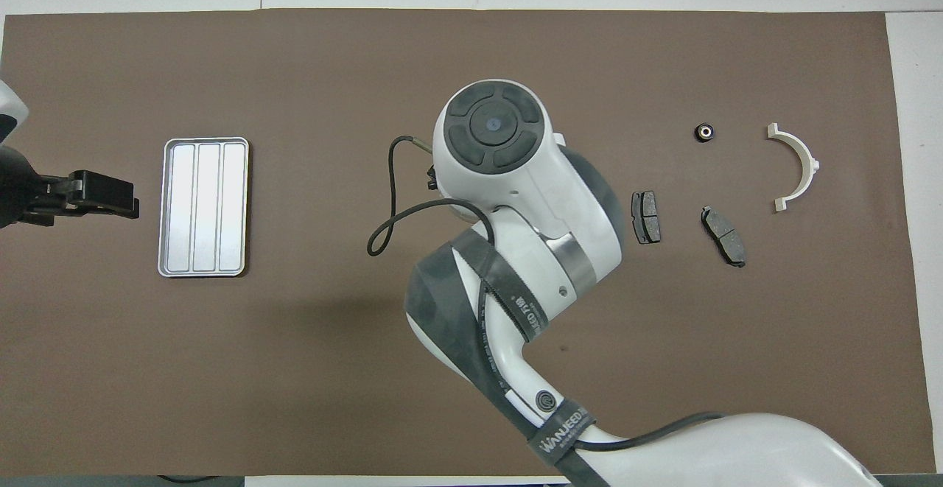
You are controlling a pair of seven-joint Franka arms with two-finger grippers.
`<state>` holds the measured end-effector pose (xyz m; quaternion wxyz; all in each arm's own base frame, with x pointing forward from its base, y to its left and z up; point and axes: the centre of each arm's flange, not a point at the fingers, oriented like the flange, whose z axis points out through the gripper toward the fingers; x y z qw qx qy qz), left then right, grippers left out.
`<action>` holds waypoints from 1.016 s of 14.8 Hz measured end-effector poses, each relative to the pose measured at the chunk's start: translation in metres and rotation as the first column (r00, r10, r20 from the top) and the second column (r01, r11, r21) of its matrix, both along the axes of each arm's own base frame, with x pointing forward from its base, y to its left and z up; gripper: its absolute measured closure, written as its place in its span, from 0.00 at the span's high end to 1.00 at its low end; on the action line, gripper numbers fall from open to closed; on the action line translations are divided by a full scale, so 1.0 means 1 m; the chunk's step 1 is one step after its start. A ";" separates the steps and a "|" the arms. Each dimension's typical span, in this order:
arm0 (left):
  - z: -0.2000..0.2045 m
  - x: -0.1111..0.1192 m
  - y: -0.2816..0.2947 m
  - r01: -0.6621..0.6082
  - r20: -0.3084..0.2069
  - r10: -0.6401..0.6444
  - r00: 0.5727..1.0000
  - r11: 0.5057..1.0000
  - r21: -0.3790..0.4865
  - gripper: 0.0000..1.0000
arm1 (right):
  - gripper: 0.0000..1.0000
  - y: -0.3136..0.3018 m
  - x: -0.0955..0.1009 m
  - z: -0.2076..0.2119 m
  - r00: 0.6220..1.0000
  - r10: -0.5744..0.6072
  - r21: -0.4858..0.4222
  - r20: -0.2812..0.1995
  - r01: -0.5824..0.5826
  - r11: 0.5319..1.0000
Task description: Pick bearing gear from pile to tray
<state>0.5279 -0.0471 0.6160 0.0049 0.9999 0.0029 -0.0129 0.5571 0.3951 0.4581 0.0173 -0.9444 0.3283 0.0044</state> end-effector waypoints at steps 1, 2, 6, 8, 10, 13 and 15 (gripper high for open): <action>0.000 0.000 -0.001 0.002 -0.001 -0.002 1.000 1.000 0.000 1.00 | 0.24 0.009 -0.004 -0.012 1.000 0.001 0.005 0.005 -0.001 1.000; 0.000 0.000 -0.002 0.004 -0.001 -0.004 1.000 1.000 0.000 1.00 | 0.24 0.016 -0.007 -0.024 1.000 -0.001 0.008 0.009 0.001 1.000; 0.000 0.000 -0.003 0.005 -0.001 -0.005 1.000 1.000 0.000 1.00 | 0.24 0.041 -0.009 -0.076 0.998 -0.023 -0.028 0.064 0.025 0.999; 0.000 0.000 -0.003 0.006 -0.001 -0.006 1.000 1.000 0.000 1.00 | 0.24 0.054 -0.010 -0.109 0.997 -0.026 -0.031 0.075 0.029 0.999; 0.000 -0.001 -0.005 0.009 -0.001 -0.009 1.000 1.000 0.000 1.00 | 0.24 0.058 -0.007 -0.136 0.997 -0.018 -0.036 0.081 0.021 0.999; -0.001 -0.001 -0.009 0.014 -0.004 -0.014 1.000 1.000 0.001 1.00 | 0.24 0.057 -0.002 -0.151 0.996 -0.020 -0.035 0.085 0.024 0.999; -0.003 -0.002 -0.007 -0.001 -0.013 0.001 1.000 1.000 0.002 1.00 | 0.24 0.056 -0.002 -0.151 0.996 -0.021 -0.033 0.088 0.025 0.999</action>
